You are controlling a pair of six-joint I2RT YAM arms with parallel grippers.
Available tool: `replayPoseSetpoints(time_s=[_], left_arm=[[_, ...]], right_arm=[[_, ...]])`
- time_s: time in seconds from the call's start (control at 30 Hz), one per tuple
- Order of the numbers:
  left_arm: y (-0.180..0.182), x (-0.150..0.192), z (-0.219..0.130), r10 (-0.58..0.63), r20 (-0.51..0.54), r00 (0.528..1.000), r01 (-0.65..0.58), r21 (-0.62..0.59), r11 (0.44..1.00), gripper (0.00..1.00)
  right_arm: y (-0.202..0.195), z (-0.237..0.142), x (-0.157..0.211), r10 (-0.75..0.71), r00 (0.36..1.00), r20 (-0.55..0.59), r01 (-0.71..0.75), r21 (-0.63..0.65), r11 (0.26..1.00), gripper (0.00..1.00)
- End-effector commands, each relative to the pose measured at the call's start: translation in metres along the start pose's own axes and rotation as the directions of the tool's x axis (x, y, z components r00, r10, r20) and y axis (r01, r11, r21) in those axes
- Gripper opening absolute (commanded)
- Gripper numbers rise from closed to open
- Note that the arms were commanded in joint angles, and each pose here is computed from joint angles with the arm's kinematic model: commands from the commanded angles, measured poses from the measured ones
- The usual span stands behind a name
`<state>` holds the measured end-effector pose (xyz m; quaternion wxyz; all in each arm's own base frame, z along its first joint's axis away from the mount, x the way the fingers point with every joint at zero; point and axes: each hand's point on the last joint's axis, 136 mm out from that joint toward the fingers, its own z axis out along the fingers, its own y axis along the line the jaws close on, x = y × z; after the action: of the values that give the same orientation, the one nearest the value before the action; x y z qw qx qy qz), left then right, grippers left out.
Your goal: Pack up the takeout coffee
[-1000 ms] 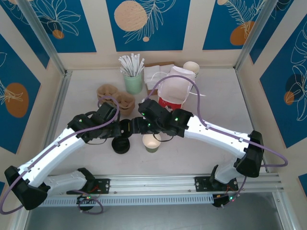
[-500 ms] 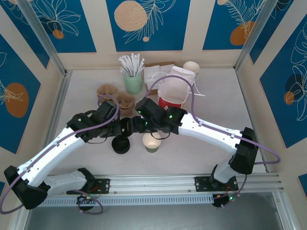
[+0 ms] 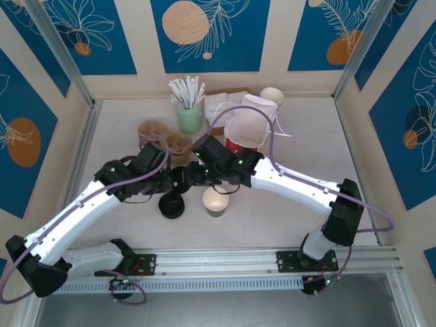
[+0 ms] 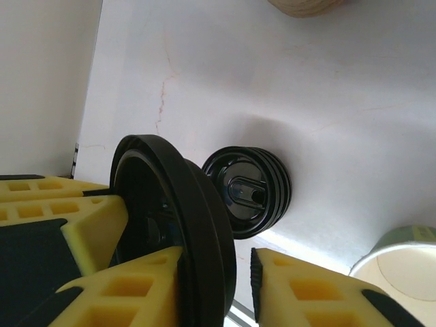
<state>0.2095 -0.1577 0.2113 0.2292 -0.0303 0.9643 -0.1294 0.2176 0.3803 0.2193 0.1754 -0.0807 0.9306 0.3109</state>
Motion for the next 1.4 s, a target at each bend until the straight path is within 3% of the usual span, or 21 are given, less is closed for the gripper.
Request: replayPoseSetpoints(time_s=[0.0, 0.27, 0.5, 0.6, 0.67, 0.73, 0.97, 1.13, 1.23, 1.3, 1.37], left_arm=[[-0.010, -0.002, -0.008, 0.008, 0.000, 1.000, -0.008, 0.035, 0.999, 0.13], [-0.022, -0.010, -0.018, 0.043, 0.041, 0.998, -0.047, 0.101, 0.994, 0.15], [-0.043, -0.030, -0.055, 0.149, 0.190, 0.971, -0.190, 0.222, 0.956, 0.41], [-0.054, -0.037, -0.076, 0.260, 0.288, 0.922, -0.336, 0.259, 0.905, 0.57], [-0.057, -0.039, -0.087, 0.357, 0.356, 0.864, -0.455, 0.246, 0.856, 0.68], [-0.066, -0.038, -0.101, 0.444, 0.417, 0.793, -0.570, 0.254, 0.781, 0.71], [-0.079, -0.044, -0.128, 0.597, 0.576, 0.558, -0.788, 0.142, 0.599, 0.68], [-0.093, -0.020, -0.136, 0.638, 0.696, 0.329, -0.921, 0.087, 0.380, 0.66], [-0.096, 0.002, -0.131, 0.666, 0.717, 0.204, -0.971, 0.060, 0.233, 0.71], [-0.097, 0.012, -0.129, 0.681, 0.716, 0.151, -0.984, 0.044, 0.172, 0.74], [-0.097, 0.016, -0.125, 0.699, 0.704, 0.126, -0.989, 0.033, 0.145, 0.76]], right_arm=[[0.013, -0.002, -0.005, 0.000, 1.000, -0.008, -0.001, -0.045, 0.999, 0.23], [0.007, -0.009, -0.010, 0.011, 1.000, -0.011, -0.012, -0.031, 0.999, 0.01], [-0.008, -0.027, -0.012, 0.039, 0.999, -0.010, -0.039, -0.017, 0.999, 0.00], [-0.013, -0.034, -0.008, 0.059, 0.997, -0.051, -0.061, -0.028, 0.998, 0.00], [-0.017, -0.040, -0.003, 0.065, 0.994, -0.093, -0.067, -0.022, 0.997, 0.00], [-0.019, -0.046, 0.001, 0.061, 0.990, -0.125, -0.063, -0.015, 0.998, 0.00], [-0.022, -0.065, 0.017, 0.058, 0.974, -0.219, -0.070, -0.048, 0.996, 0.00], [-0.028, -0.077, 0.033, 0.054, 0.957, -0.285, -0.071, -0.052, 0.996, 0.00], [-0.033, -0.082, 0.038, 0.081, 0.949, -0.306, -0.104, -0.059, 0.993, 0.00], [-0.033, -0.085, 0.042, 0.088, 0.941, -0.325, -0.117, -0.070, 0.991, 0.00], [-0.033, -0.090, 0.046, 0.088, 0.935, -0.343, -0.120, -0.074, 0.990, 0.00]])
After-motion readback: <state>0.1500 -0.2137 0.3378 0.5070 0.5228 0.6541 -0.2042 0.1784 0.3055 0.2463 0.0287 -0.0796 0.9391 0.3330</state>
